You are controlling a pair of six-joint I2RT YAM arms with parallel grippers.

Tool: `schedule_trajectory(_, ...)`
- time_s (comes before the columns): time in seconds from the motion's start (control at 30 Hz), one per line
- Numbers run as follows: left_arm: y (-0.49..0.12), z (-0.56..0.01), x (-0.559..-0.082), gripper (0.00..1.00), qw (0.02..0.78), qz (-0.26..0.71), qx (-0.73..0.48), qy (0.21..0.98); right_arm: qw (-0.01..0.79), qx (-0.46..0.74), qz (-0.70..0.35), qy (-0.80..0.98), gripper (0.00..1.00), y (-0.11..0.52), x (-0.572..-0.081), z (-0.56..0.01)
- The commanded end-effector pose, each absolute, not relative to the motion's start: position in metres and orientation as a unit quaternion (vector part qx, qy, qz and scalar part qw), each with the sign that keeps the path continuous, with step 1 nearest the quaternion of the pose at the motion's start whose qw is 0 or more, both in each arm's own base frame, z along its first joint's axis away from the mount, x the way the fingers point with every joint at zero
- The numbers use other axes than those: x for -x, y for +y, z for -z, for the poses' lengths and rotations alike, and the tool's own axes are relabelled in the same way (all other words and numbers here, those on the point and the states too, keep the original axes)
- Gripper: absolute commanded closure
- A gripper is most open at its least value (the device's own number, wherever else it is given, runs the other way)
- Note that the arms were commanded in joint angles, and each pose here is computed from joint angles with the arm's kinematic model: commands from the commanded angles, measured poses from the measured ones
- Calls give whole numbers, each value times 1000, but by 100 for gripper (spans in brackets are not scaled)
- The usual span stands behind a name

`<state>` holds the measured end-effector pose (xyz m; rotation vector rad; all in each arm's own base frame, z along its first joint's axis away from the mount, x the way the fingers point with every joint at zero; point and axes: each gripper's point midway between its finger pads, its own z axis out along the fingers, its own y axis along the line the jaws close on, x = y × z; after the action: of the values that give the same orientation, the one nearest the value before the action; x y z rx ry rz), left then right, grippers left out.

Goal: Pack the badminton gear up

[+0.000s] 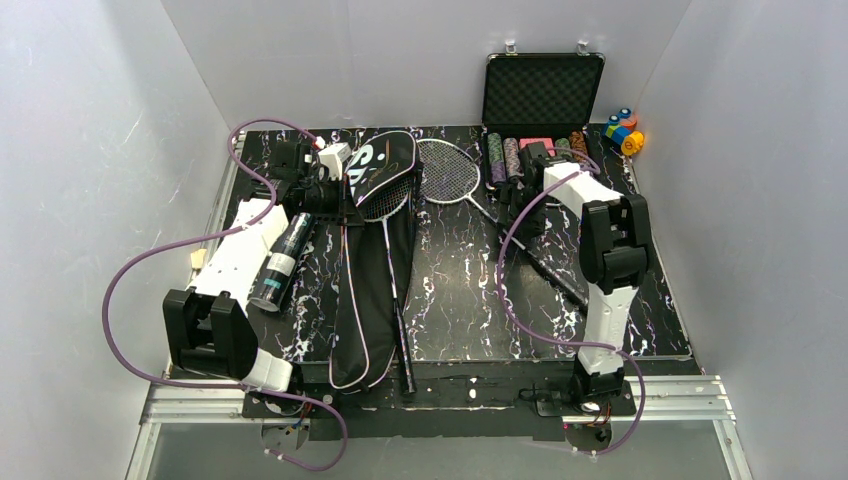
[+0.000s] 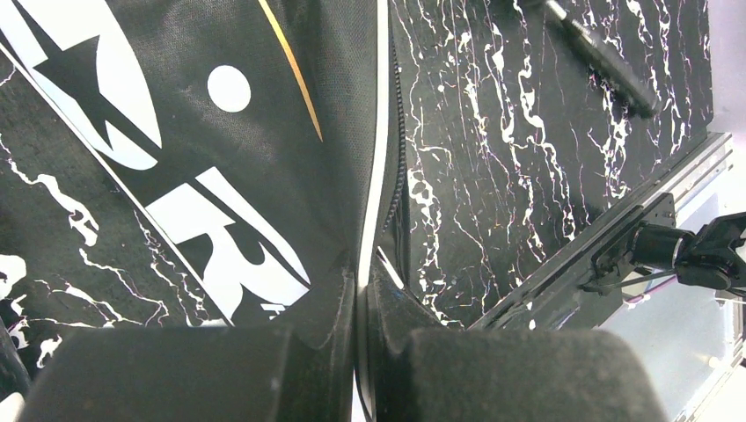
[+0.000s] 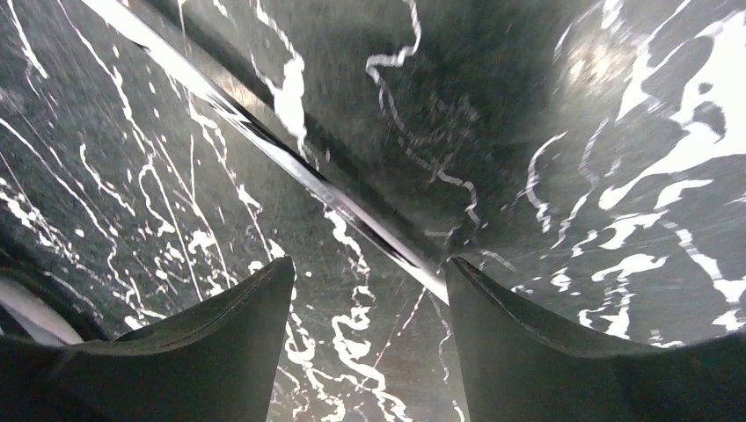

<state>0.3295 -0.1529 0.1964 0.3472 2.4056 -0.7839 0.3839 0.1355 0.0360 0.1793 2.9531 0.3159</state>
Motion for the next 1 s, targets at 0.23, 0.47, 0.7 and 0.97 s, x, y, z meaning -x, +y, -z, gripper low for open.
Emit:
schedule_trajectory(0.23, -155, -243, -328, 100, 349, 310, -152, 871, 56, -53, -131, 988, 27, 177, -328, -32)
schedule_trajectory(0.47, -155, -239, -325, 100, 345, 310, -154, 872, 70, -8, -94, 993, 27, 200, -311, -33)
schedule_trajectory(0.7, -155, -232, -324, 100, 337, 312, -157, 874, 80, 18, -59, 995, 31, 198, -335, -27)
schedule_trajectory(0.97, -156, -227, -323, 100, 325, 316, -157, 877, 70, 94, -6, 993, 47, 220, -346, 7)
